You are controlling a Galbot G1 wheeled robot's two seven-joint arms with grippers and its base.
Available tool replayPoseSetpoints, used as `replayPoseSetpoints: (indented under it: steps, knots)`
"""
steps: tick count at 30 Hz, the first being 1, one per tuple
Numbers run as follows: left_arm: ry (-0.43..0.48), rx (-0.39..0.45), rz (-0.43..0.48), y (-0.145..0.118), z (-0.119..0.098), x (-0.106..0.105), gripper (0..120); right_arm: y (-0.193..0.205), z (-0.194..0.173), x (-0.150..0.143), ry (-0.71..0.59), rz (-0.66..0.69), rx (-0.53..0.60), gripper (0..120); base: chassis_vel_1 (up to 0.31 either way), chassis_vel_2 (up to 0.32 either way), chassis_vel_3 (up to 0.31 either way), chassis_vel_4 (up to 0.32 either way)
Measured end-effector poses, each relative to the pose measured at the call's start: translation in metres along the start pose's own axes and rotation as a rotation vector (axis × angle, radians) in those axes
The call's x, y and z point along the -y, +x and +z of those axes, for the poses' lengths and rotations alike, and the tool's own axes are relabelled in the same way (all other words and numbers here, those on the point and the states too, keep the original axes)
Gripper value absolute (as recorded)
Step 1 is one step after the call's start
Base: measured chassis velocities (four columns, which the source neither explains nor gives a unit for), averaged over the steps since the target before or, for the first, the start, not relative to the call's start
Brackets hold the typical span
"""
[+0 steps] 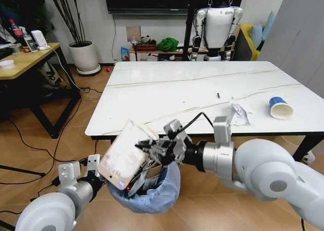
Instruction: Pick up the trash bin and place the trash from the table into it.
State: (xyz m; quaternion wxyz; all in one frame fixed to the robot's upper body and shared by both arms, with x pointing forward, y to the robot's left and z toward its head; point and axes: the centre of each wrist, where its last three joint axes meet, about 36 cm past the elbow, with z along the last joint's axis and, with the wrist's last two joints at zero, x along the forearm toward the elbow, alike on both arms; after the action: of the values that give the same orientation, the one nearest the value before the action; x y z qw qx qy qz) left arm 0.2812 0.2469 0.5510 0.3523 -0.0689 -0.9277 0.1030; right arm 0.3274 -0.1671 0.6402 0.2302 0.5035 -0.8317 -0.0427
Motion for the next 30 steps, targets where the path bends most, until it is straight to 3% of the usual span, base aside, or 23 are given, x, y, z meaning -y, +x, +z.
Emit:
replayPoseSetpoints:
  steps: [1,6,8,10,15,28,30]
  knots:
    - [-0.004,0.003,0.002,0.001,-0.001,0.0,0,-0.003,0.003,0.0,0.007,0.007,-0.005,36,0.0,0.0,0.0,0.0]
    - [-0.003,0.005,0.003,0.002,-0.001,0.0,0,-0.007,0.002,0.008,0.009,0.036,0.001,53,0.0,0.0,0.0,0.0]
    - [0.0,0.005,0.009,0.003,0.0,0.001,0,-0.008,-0.002,0.02,0.007,0.073,0.013,70,0.0,0.0,0.0,0.0]
    - [0.0,0.005,0.01,0.004,0.0,0.002,0,-0.008,-0.002,0.02,0.009,0.076,0.015,73,0.0,0.0,0.0,0.0]
    - [-0.001,0.006,0.013,0.005,0.0,0.003,0,-0.009,-0.001,0.025,0.01,0.096,0.017,96,0.0,0.0,0.0,0.0]
    - [-0.002,-0.001,0.013,0.006,0.002,0.003,0,-0.009,-0.006,0.031,0.013,0.126,0.044,100,0.0,0.0,0.0,0.0]
    - [-0.005,-0.001,0.013,0.006,0.002,0.003,0,-0.011,-0.004,0.029,-0.036,0.149,0.034,100,0.0,0.0,0.0,0.0]
